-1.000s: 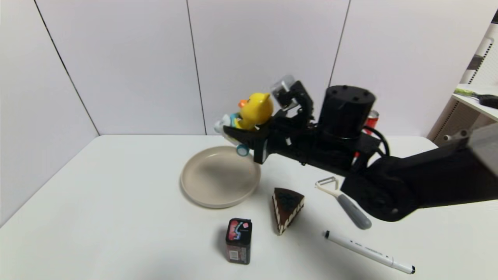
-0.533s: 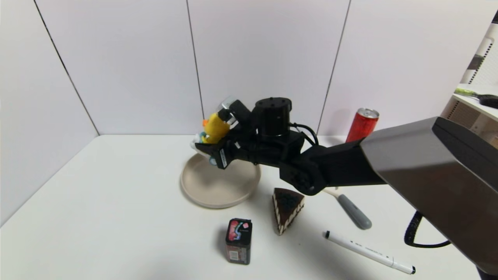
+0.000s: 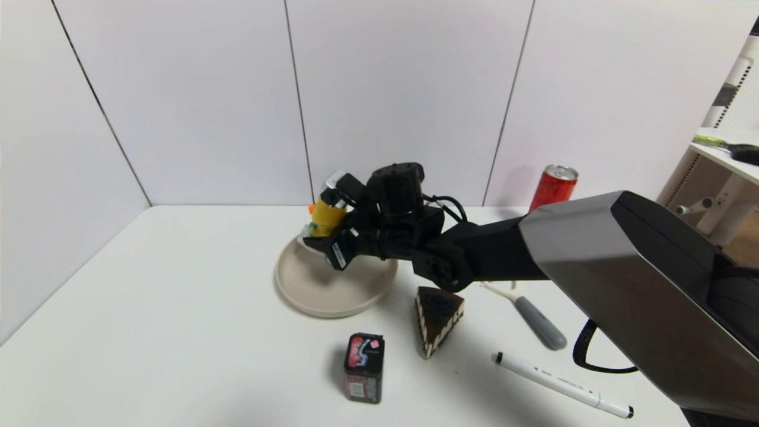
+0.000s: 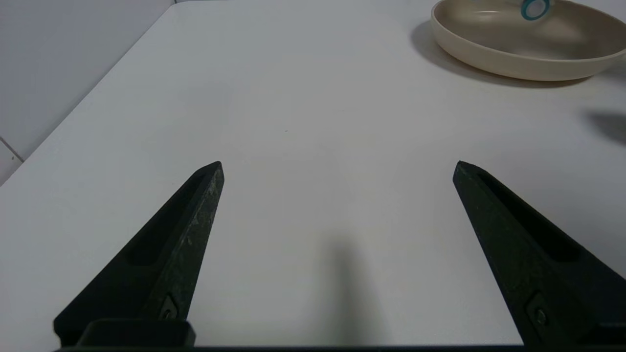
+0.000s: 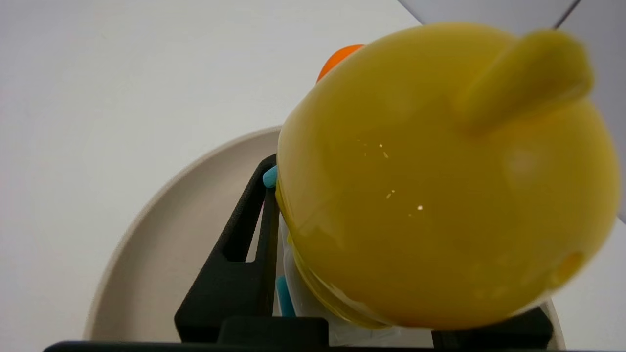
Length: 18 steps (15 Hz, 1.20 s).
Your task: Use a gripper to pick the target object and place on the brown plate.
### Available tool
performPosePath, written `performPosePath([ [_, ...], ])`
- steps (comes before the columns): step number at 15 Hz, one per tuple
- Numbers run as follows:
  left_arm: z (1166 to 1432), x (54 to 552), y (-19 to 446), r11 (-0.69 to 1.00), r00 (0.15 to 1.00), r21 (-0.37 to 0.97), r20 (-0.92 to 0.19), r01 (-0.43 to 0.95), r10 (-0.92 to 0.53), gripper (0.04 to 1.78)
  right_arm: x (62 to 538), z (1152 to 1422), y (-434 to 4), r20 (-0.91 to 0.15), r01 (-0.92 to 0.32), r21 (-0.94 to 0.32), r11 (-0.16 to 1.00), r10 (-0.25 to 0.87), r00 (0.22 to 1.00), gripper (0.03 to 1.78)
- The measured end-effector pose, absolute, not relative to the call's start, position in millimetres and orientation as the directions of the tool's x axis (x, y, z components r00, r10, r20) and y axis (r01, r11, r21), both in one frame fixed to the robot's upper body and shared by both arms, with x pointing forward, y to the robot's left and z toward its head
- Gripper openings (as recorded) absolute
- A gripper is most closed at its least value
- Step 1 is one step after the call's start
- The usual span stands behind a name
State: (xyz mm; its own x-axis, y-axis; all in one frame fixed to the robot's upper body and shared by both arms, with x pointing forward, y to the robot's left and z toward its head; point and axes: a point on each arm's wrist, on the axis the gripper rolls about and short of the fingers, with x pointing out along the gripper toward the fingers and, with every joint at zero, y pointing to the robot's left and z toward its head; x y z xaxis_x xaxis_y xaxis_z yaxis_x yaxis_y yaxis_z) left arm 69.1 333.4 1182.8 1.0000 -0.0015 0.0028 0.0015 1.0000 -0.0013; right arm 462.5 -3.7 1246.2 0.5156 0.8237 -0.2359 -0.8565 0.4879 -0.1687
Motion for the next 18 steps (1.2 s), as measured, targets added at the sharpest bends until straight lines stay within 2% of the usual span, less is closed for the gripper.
performPosePath([
  [4,1183,69,333,1.0,1.0,-0.001,0.003,0.002,-0.002,1.69,460,1256,-8,-0.225,-0.838,-0.181,0.515,0.808,0.545,1.13],
  [7,1183,69,333,1.0,1.0,-0.001,0.003,0.002,-0.002,1.69,455,1278,-20,-0.194,-0.823,-0.189,0.535,0.801,0.566,1.33],
  [10,1183,69,333,1.0,1.0,-0.001,0.003,0.001,-0.001,1.69,443,1307,-41,-0.168,-0.812,-0.187,0.553,0.796,0.581,1.44],
  [14,1183,69,333,1.0,1.0,-0.001,0.003,0.002,-0.002,1.69,400,1372,-107,-0.155,-0.776,-0.174,0.607,0.761,0.63,1.55],
  [16,1183,69,333,1.0,1.0,-0.001,0.003,0.002,-0.002,1.69,365,1400,-161,-0.14,-0.732,-0.174,0.659,0.719,0.681,1.59],
  [17,1183,69,333,1.0,1.0,-0.001,0.003,0.002,-0.002,1.69,346,1406,-189,-0.142,-0.699,-0.173,0.694,0.685,0.715,1.6],
  [18,1183,69,333,1.0,1.0,-0.001,0.003,0.001,-0.001,1.69,325,1400,-219,-0.174,-0.661,-0.164,0.733,0.638,0.75,1.62],
])
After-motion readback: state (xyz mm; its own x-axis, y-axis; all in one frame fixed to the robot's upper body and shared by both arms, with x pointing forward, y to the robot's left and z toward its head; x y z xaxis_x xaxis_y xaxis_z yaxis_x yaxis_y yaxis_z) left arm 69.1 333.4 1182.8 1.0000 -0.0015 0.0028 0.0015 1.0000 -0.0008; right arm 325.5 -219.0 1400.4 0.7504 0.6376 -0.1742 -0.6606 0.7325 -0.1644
